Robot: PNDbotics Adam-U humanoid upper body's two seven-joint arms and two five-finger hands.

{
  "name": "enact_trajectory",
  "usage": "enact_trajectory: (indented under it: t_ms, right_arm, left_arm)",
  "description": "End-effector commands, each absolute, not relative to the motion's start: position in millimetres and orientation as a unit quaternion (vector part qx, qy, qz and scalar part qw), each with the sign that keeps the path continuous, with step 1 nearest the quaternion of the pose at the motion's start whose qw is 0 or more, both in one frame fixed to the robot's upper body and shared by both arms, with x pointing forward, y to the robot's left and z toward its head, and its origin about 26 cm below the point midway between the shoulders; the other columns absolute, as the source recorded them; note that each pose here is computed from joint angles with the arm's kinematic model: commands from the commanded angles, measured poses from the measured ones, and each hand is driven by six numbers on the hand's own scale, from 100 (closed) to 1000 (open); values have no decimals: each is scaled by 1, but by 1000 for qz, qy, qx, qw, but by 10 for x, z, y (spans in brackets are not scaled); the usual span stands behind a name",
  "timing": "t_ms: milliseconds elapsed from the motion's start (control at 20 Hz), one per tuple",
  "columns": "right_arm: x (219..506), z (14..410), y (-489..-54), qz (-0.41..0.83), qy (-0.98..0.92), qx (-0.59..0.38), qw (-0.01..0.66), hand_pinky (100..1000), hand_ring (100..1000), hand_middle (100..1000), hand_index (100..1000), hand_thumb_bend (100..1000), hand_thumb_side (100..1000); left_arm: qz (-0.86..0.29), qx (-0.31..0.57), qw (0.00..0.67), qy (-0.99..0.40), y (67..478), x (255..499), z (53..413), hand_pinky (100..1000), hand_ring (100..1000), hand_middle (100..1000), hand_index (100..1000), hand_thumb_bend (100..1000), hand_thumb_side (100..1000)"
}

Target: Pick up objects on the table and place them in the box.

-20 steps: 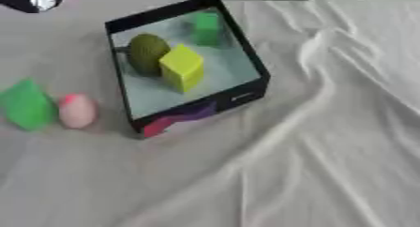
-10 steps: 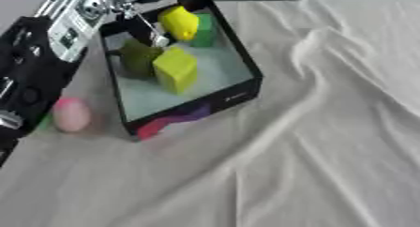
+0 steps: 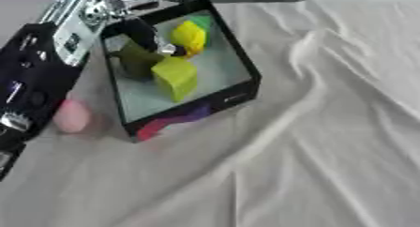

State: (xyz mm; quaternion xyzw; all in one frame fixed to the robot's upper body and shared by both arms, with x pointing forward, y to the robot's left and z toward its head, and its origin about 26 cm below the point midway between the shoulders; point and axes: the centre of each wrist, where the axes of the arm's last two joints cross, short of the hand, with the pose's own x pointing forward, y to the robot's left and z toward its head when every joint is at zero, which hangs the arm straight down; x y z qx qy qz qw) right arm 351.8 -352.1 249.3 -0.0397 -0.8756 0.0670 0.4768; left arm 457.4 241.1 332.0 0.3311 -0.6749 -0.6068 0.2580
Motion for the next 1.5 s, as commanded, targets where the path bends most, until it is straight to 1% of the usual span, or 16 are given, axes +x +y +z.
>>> enact_trajectory:
  t_ms: [50, 150, 400, 450, 500, 600, 750, 850, 1100, 1150, 1200, 1250, 1300, 1350, 1400, 1500]
  right_arm:
    - [3466, 2598, -3603, 69, -881, -55, 464, 872, 750, 770, 867, 100, 585]
    - [3451, 2581, -3639, 64, -881, -59, 465, 872, 750, 770, 867, 100, 585]
    - [3409, 2534, -3742, 54, -877, -76, 472, 872, 751, 770, 867, 100, 581]
    - [3401, 2523, -3761, 53, -876, -80, 473, 872, 751, 770, 867, 100, 574]
    - [3395, 2514, -3774, 53, -875, -82, 474, 872, 751, 770, 867, 100, 580]
    - [3383, 2501, -3795, 52, -874, -87, 475, 872, 751, 772, 867, 100, 579]
    - [3374, 2490, -3816, 51, -873, -91, 477, 872, 751, 774, 866, 100, 574]
    - [3372, 2490, -3821, 50, -873, -92, 477, 872, 751, 775, 866, 100, 577]
    - [3368, 2483, -3827, 50, -872, -95, 477, 872, 751, 775, 866, 100, 576]
    - [3366, 2478, -3832, 50, -872, -96, 478, 872, 751, 775, 866, 100, 576]
    - [3364, 2471, -3838, 50, -871, -98, 479, 872, 751, 775, 866, 100, 577]
    - [3364, 2464, -3843, 49, -870, -99, 480, 872, 751, 776, 866, 100, 578]
    - [3364, 2457, -3845, 49, -870, -100, 481, 872, 751, 776, 866, 100, 579]
    - [3365, 2451, -3845, 49, -869, -100, 482, 872, 751, 776, 866, 100, 580]
    - [3366, 2446, -3844, 50, -868, -100, 483, 872, 751, 776, 866, 100, 580]
    - [3366, 2445, -3846, 51, -868, -101, 484, 872, 751, 776, 865, 100, 580]
  left_arm:
    - [-555, 329, 259, -719, 2663, 4395, 3630, 888, 923, 823, 941, 352, 771]
    - [-526, 309, 266, -747, 2823, 4252, 3730, 891, 924, 822, 939, 248, 719]
    - [-514, 277, 288, -759, 3251, 3866, 3835, 898, 936, 843, 939, 184, 635]
    - [-519, 274, 291, -756, 3338, 3781, 3840, 901, 940, 852, 938, 195, 595]
    - [-524, 274, 293, -751, 3414, 3699, 3848, 903, 942, 859, 939, 207, 602]
    - [-537, 282, 298, -737, 3559, 3559, 3848, 909, 950, 872, 941, 229, 561]
    - [-561, 300, 319, -703, 3772, 3428, 3784, 913, 953, 873, 930, 281, 505]
    - [-577, 308, 328, -682, 3868, 3370, 3726, 912, 953, 869, 910, 318, 493]
    - [-618, 323, 365, -617, 4062, 3304, 3517, 890, 950, 868, 934, 336, 551]
    - [-624, 326, 374, -604, 4097, 3298, 3474, 899, 962, 875, 926, 376, 584]
    - [-629, 329, 384, -591, 4130, 3295, 3428, 900, 963, 875, 923, 384, 592]
    - [-633, 333, 392, -579, 4154, 3294, 3387, 905, 966, 876, 915, 425, 612]
    - [-637, 338, 399, -566, 4174, 3294, 3349, 906, 967, 877, 913, 438, 612]
    - [-641, 344, 406, -553, 4186, 3294, 3314, 916, 975, 882, 911, 474, 643]
    - [-644, 349, 412, -542, 4191, 3296, 3280, 918, 976, 883, 911, 477, 647]
    - [-650, 357, 424, -521, 4205, 3300, 3223, 926, 979, 886, 912, 531, 675]
